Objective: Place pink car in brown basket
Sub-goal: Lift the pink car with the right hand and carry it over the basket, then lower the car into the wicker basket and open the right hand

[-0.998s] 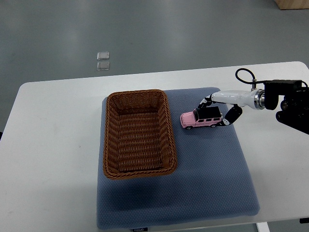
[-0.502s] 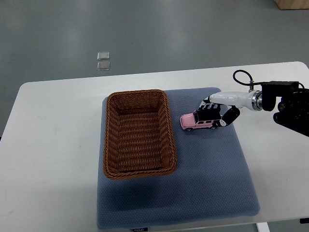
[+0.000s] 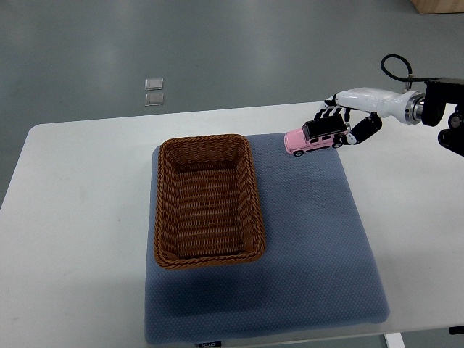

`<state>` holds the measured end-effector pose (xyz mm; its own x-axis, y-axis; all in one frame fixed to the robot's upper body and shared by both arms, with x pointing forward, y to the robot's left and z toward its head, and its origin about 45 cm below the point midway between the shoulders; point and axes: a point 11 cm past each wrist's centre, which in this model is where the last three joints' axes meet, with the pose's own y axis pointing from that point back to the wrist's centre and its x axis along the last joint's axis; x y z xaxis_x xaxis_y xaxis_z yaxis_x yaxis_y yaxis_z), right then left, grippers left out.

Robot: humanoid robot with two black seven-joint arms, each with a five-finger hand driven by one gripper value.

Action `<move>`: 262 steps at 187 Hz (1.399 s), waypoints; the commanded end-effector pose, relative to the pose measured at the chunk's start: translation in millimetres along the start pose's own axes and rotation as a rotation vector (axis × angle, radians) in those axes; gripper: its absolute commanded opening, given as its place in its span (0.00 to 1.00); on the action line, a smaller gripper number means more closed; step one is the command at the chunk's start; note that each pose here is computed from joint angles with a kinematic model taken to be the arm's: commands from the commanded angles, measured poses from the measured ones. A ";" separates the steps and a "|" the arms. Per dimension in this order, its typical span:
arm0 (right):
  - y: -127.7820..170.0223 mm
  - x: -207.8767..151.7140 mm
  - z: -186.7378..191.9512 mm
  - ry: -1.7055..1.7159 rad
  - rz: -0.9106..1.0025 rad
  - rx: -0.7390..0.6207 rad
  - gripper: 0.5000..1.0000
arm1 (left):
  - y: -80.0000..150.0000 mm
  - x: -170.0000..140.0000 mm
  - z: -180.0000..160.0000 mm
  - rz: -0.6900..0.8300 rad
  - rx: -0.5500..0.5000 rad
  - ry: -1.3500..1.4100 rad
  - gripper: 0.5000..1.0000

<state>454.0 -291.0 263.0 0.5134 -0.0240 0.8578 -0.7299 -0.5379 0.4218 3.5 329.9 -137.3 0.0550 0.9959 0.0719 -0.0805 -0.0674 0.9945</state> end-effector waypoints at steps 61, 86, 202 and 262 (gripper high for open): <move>-47.8 12.0 -83.0 0.008 0.004 0.193 0.00 | 0.0 0.0 0.0 0.000 0.000 0.000 1.00; -65.1 3.2 -114.4 0.008 -0.019 0.259 0.00 | 0.0 0.0 0.0 0.000 0.000 0.000 1.00; -100.2 -63.9 -185.8 0.022 -0.162 0.397 0.32 | 0.0 0.0 0.0 0.000 0.000 0.000 1.00; -99.9 -80.0 -177.9 -0.017 -0.177 0.382 0.82 | 0.0 0.0 0.0 0.000 0.000 0.000 1.00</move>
<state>405.6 -83.2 207.5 0.6219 0.0868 0.7783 -0.4082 -0.8123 0.4167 3.4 330.0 -137.2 0.0550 0.9959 0.0720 -0.0804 -0.0674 0.9945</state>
